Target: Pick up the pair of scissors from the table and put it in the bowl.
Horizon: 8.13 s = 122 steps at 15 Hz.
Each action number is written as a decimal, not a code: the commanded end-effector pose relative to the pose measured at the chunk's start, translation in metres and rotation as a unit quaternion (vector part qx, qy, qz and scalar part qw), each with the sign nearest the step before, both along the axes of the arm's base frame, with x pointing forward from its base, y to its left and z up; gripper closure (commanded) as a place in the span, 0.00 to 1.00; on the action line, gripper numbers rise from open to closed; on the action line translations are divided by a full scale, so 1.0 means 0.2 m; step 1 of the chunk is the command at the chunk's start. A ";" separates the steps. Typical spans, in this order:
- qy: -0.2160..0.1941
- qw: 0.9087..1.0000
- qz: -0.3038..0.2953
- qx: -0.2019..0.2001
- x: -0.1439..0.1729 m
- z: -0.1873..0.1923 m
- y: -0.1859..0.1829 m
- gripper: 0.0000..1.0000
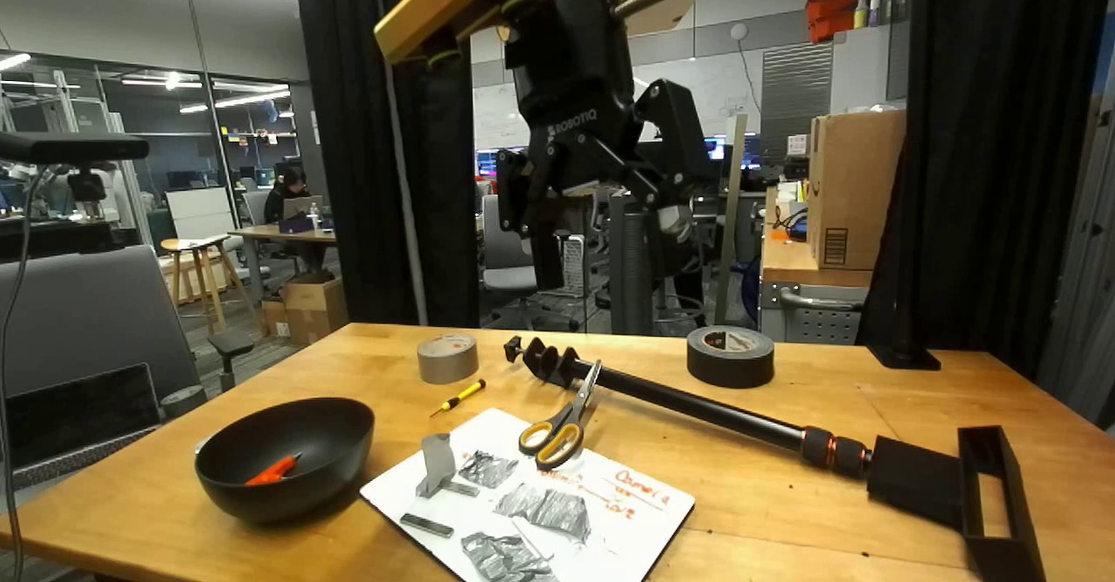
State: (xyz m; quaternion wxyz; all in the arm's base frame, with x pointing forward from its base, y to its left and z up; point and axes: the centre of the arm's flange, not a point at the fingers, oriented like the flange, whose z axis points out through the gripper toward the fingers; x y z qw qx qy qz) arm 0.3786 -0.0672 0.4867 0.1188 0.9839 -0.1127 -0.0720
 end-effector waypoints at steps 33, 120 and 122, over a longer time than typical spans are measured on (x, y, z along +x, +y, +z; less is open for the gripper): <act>-0.119 0.989 -0.051 0.067 1.02 -0.90 0.57 0.00; 0.077 0.974 -0.132 0.170 0.23 -0.64 1.31 0.75; 0.077 0.974 -0.131 0.170 0.23 -0.64 1.31 0.66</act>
